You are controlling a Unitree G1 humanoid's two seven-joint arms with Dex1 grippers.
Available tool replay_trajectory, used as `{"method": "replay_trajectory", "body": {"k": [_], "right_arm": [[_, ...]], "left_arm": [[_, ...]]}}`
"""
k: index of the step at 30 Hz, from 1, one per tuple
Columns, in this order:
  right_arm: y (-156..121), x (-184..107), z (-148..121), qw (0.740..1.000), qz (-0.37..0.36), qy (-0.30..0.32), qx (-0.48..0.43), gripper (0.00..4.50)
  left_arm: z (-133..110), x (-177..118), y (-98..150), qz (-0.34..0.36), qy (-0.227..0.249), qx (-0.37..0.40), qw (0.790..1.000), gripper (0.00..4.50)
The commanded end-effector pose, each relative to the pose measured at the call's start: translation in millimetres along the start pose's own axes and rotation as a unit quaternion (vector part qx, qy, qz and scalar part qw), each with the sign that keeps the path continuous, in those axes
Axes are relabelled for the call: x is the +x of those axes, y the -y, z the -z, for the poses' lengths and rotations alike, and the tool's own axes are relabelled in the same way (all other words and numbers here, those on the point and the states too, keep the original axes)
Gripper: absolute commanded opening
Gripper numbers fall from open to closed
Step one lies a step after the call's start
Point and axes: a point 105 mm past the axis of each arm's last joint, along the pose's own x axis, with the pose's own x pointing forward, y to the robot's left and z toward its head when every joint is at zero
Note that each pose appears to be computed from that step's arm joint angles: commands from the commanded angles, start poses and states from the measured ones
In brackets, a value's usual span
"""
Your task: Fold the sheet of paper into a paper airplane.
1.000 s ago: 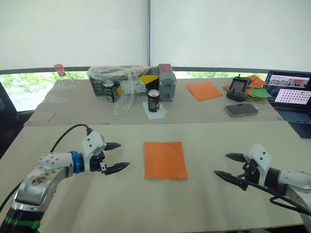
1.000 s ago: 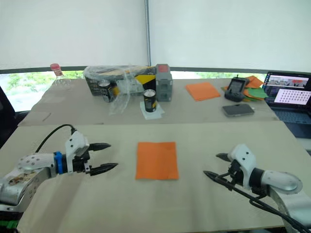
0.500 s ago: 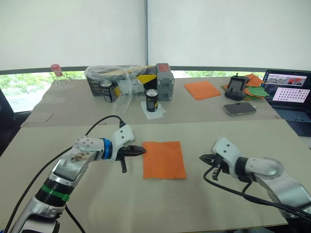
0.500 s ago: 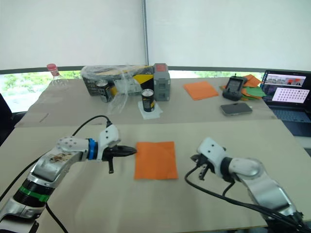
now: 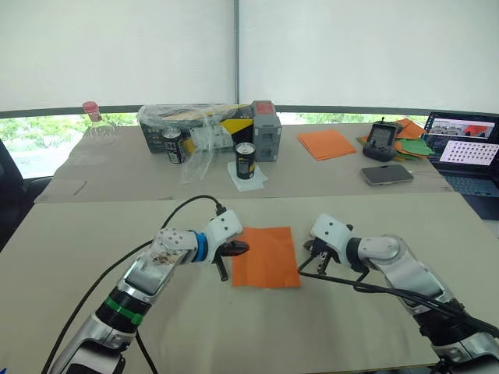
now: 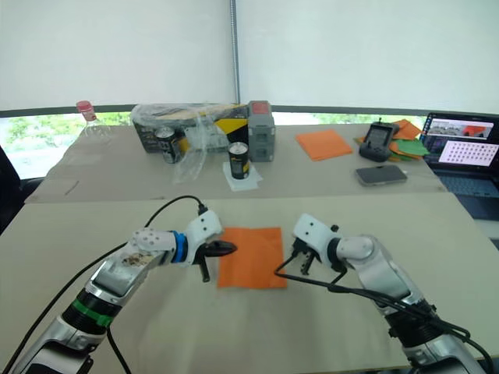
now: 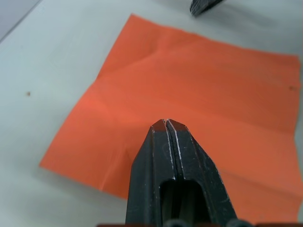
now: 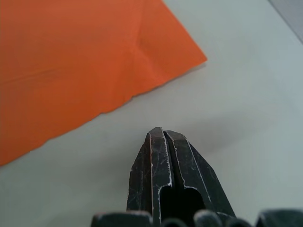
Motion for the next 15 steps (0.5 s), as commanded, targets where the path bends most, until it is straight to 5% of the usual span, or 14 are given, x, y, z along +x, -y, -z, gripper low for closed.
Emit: {"method": "replay_trajectory", "body": {"k": [1, 10, 15], "right_arm": [[12, -14, -2, 1.0, 0.024, 0.002, -0.005, 0.01], [0, -23, -7, 0.999, 0.006, 0.037, 0.028, 0.01], [-15, -5, -8, 0.998, -0.022, 0.058, 0.03, 0.01]], "left_arm": [[4, 6, 10, 0.014, -0.012, 0.007, 1.0, 0.0], [51, -1, 12, -0.006, -0.098, -0.006, 0.995, 0.0], [57, -1, 13, -0.009, -0.102, -0.015, 0.995, 0.0]]}}
